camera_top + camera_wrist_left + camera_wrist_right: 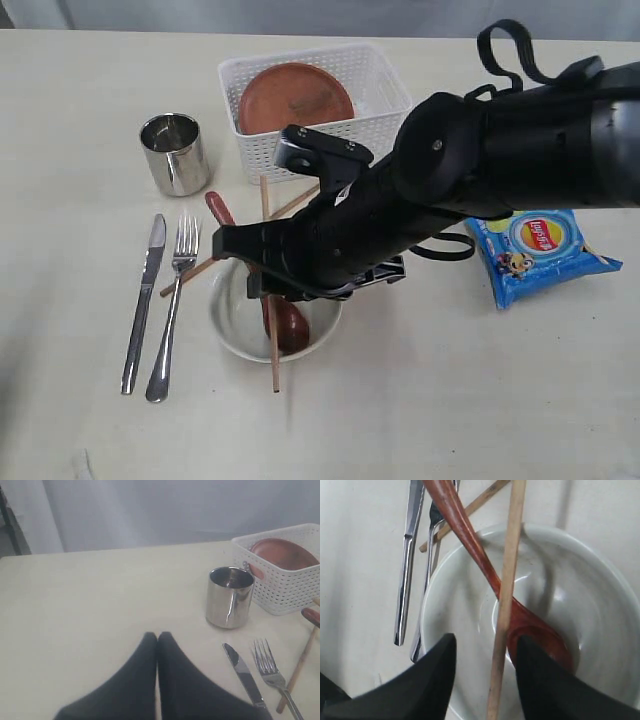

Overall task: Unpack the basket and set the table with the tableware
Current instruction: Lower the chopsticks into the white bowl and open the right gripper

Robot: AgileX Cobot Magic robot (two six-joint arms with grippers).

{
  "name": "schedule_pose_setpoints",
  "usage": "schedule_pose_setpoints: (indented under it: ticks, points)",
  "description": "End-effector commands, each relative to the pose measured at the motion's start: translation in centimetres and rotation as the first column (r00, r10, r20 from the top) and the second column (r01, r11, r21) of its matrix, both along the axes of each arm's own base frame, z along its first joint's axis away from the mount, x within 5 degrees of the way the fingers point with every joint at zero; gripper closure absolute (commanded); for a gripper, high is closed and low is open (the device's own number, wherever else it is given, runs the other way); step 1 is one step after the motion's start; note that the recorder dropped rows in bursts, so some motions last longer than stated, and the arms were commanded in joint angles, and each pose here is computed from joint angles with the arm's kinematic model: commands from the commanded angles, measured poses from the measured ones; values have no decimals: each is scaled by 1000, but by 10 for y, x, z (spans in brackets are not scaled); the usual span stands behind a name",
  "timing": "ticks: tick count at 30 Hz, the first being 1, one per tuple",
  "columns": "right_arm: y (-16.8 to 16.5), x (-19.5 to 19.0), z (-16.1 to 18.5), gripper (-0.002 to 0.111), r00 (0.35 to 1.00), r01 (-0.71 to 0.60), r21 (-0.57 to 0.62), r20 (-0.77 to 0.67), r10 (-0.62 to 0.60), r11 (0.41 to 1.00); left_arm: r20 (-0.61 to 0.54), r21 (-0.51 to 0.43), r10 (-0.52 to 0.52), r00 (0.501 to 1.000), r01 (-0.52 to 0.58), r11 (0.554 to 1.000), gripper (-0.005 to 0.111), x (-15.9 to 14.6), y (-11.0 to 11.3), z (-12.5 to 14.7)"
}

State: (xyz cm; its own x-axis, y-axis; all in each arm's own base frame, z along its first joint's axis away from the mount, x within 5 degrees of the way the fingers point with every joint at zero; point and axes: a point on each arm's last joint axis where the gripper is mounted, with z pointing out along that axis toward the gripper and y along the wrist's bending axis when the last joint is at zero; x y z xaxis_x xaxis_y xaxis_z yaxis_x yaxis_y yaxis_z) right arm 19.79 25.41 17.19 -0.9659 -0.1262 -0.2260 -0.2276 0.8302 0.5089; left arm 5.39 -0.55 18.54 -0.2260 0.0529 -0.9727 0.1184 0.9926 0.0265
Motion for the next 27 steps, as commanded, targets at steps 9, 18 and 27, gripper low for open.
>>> schedule_pose_setpoints:
  ticks: [9,18,27]
  points:
    - [-7,-6,29,65,990,-87,26,109,84,996,0,-3,1,1000,-1,1000,106,0,0,-1]
    - [-40,-29,114,66,896,-196,91,421,140,976,0,-3,1,1000,-1,1000,106,0,0,-1]
    - [-105,-86,182,109,744,-322,34,627,231,946,0,-3,1,1000,-1,1000,106,0,0,-1]
